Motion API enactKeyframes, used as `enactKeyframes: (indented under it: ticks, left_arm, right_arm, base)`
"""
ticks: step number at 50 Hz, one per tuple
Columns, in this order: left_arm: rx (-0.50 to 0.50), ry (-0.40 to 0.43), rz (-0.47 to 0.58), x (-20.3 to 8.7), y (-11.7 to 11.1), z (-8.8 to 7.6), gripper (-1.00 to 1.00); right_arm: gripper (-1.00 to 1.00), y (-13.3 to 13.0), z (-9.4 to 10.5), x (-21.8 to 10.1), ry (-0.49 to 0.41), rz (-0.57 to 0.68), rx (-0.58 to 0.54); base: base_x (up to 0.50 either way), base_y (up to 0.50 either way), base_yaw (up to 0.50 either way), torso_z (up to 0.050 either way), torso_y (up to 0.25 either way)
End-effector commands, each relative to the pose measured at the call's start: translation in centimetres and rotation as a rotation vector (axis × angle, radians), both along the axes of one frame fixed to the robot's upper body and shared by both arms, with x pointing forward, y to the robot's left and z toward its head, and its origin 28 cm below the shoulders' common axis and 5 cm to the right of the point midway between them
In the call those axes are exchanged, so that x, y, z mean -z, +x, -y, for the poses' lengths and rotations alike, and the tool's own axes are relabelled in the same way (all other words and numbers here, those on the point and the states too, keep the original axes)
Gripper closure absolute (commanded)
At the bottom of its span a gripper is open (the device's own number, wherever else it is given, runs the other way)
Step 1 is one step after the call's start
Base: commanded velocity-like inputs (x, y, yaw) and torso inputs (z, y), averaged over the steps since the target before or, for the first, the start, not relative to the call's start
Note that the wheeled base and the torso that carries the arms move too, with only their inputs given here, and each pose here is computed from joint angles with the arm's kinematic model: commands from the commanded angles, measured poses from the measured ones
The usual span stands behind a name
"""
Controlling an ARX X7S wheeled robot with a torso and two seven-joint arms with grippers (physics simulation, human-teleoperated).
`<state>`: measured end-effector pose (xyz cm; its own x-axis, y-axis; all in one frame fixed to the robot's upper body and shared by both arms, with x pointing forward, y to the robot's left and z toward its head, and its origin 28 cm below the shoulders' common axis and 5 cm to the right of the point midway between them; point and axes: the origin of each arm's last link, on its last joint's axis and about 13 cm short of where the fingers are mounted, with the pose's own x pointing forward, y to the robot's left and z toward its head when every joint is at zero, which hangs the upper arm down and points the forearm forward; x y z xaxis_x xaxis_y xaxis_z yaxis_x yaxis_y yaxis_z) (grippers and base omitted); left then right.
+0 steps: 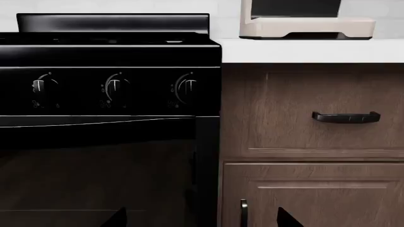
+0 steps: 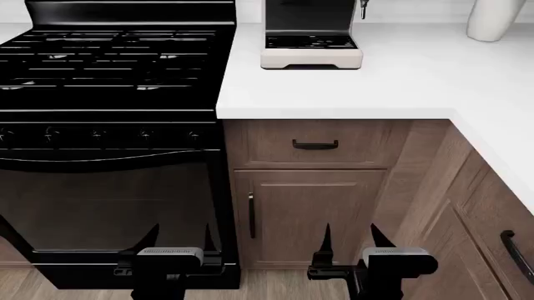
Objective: Pick the mug from the cabinet, place it under the coffee machine dispenser, and press the start button.
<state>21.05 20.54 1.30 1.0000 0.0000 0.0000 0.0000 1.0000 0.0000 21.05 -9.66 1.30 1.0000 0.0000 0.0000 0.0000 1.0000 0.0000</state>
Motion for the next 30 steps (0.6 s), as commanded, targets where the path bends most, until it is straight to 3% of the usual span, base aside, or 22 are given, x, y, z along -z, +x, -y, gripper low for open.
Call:
enactKeyframes:
  ticks: [1,8,12,16,23,30]
  left_arm:
    - [0.001,-0.003,0.006,0.0,0.0,0.0,-1.0]
    - [0.057,0.023,0.089,-0.5,-0.8,0.1,-1.0]
    - [0.042,-0.003,0.142,-2.7,0.2,-0.4,-1.0]
    - [0.018,-0.015,0.221,-6.9,3.3,-0.8,-1.0]
    - [-0.052,0.033,0.328,-13.8,9.4,-1.6,-1.0]
    - [-0.084,0.072,0.305,-17.7,15.1,-1.6,-1.0]
  right_arm:
    - [-1.0,0.0,0.0,-0.1,0.007,-0.002,-0.002]
    - [-1.0,0.0,0.0,-0.2,0.043,-0.021,0.008]
    - [-1.0,-0.4,0.0,-2.2,0.063,0.041,-0.004]
    - [-1.0,-0.6,0.2,-6.6,0.077,0.147,-0.012]
    - [-1.0,-1.0,0.1,-14.2,0.064,0.329,-0.022]
    - [-1.0,-1.3,-0.3,-19.7,0.056,0.417,-0.032]
  base:
    - [0.0,0.0,0.0,0.0,0.0]
    - [0.0,0.0,0.0,0.026,0.008]
    - [0.0,0.0,0.0,0.05,0.017]
    - [0.0,0.0,0.0,0.05,0.017]
    - [0.0,0.0,0.0,0.05,0.017]
    - [0.0,0.0,0.0,0.05,0.018]
